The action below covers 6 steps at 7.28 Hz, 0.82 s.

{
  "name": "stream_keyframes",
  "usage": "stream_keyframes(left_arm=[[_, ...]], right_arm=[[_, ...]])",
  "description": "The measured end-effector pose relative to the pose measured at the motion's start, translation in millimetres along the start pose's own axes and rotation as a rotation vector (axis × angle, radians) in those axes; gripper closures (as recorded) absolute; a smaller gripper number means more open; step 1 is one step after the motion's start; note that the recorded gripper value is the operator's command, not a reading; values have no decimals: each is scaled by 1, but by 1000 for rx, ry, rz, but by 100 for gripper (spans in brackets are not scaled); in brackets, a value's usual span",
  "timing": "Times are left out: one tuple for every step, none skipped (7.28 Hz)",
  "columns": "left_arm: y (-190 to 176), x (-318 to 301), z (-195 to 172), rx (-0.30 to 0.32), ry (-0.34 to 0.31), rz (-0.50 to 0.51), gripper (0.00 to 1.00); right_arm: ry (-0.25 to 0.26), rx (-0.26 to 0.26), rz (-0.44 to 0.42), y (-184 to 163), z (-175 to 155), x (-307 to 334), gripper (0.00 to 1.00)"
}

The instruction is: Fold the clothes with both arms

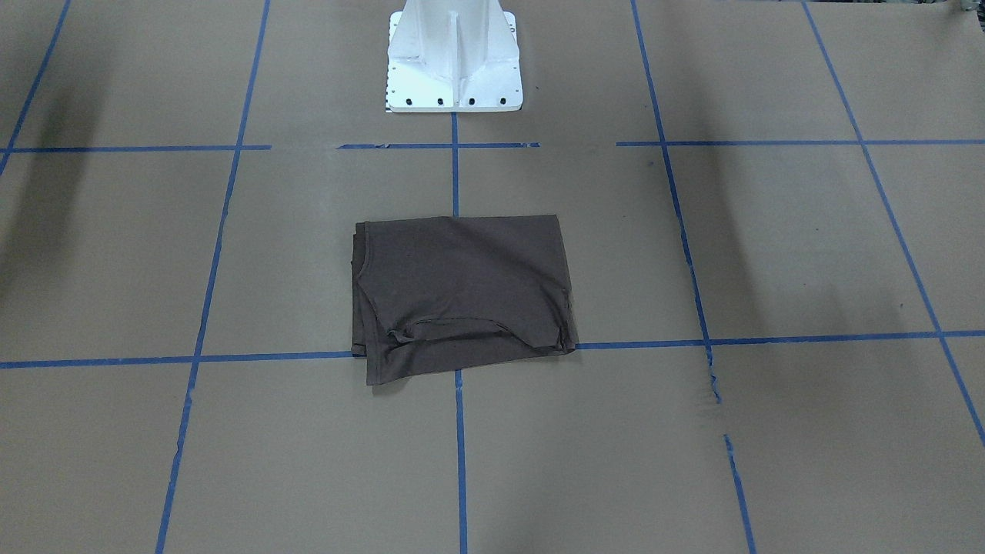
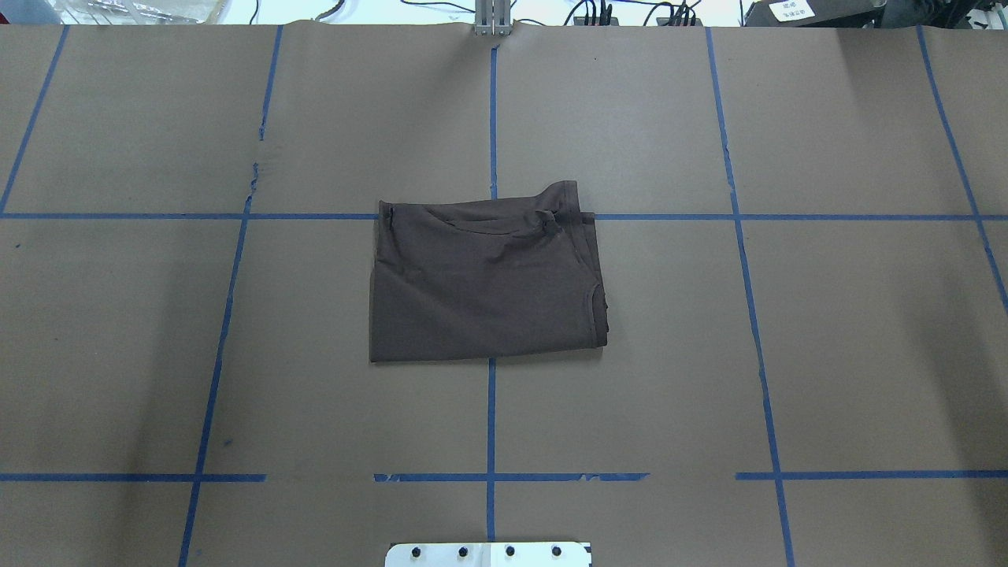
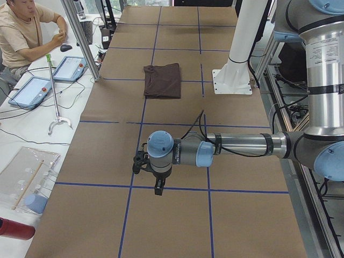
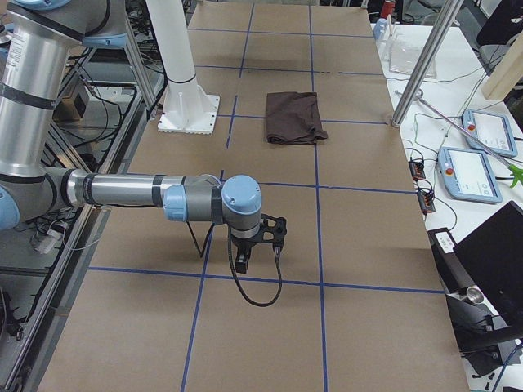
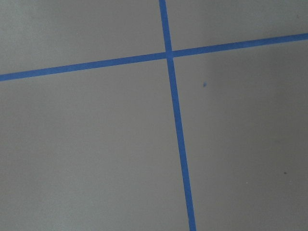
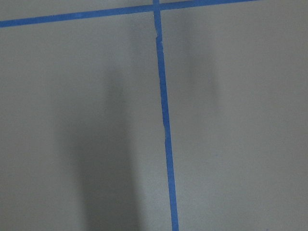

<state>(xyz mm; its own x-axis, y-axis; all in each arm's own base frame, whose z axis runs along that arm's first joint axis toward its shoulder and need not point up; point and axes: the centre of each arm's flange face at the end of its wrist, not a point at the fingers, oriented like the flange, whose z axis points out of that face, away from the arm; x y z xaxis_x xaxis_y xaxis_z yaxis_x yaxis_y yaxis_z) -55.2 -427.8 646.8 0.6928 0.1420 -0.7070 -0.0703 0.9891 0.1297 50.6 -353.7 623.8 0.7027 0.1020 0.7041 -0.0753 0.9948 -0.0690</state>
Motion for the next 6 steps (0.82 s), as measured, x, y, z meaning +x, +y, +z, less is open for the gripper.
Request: stream_keyframes(left_arm=[[0,3,-3,3,0,3,0],[-1,6,-5,8,0,8,0],[-2,8,-7,12,1,11,0],[-2,8,-8,14,1,10,0],[-1,8,-7,13,1,8,0],[0,7,-6,10,1,4,0]], right_arm=[[1,-1,1,0,0,0,0],[2,-1,1,0,1,1,0],[4,-1,2,0,1,2,0],[5,-2,3,0,2,2,0],[6,-3,2,0,2,3,0],[6,-4,1,0,3,3,0]])
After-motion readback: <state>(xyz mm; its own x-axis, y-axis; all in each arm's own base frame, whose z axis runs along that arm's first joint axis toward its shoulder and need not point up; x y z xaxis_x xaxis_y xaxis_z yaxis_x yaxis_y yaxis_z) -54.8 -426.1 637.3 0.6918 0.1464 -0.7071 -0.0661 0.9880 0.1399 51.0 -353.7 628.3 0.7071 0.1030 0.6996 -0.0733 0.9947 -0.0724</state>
